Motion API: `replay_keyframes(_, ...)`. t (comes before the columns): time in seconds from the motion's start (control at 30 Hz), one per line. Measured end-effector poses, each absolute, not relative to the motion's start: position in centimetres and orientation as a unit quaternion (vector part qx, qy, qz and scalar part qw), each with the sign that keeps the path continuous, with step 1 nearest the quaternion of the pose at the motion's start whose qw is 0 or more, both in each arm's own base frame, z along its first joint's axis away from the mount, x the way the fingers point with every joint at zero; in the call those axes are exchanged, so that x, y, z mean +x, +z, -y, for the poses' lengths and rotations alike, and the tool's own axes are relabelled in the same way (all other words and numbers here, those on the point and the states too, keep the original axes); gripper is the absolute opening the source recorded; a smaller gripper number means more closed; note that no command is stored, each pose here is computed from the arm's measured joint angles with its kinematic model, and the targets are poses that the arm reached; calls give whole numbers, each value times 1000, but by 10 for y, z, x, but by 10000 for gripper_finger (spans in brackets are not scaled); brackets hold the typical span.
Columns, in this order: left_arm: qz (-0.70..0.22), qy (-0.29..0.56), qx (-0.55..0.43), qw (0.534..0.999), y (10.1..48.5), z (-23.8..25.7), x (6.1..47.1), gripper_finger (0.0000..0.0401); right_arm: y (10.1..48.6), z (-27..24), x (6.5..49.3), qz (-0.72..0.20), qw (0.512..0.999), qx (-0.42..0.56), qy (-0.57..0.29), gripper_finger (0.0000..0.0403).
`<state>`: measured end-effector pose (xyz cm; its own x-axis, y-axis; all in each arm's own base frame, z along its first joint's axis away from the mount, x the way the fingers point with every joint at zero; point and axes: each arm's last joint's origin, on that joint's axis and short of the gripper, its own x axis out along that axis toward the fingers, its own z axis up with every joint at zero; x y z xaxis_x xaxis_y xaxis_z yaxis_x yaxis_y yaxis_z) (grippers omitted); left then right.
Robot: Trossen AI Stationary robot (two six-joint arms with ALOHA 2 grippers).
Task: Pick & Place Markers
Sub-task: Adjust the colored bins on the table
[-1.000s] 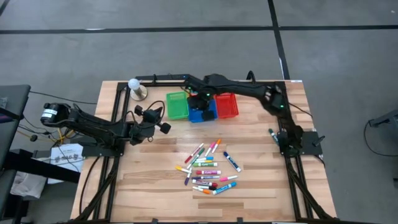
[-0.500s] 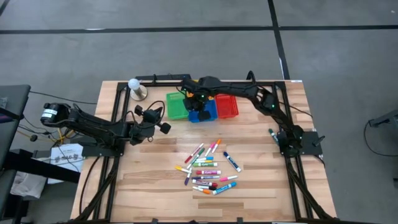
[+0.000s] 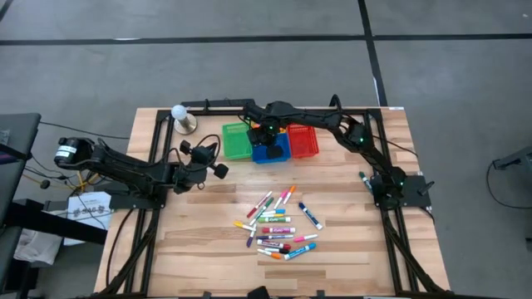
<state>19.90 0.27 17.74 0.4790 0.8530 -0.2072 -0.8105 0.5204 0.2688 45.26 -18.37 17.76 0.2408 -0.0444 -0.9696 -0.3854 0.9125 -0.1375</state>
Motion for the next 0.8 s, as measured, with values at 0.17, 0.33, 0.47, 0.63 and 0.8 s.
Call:
replay_keyframes(0.17, -159, 485, 67, 857, 177, -3, 199, 12, 180, 190, 452, -604, 771, -181, 95, 0)
replay_keyframes(0.33, -159, 485, 67, 857, 177, -3, 199, 12, 179, 197, 450, -614, 765, -182, 59, 0)
replay_keyframes(0.47, -159, 485, 67, 857, 177, -3, 199, 12, 180, 201, 451, -609, 772, -179, 37, 0)
replay_keyframes(0.63, -159, 485, 67, 857, 177, -3, 199, 12, 180, 201, 451, -614, 768, -181, 32, 0)
replay_keyframes(0.8, -159, 485, 67, 857, 177, -3, 199, 12, 181, 192, 454, -611, 767, -190, 44, 0)
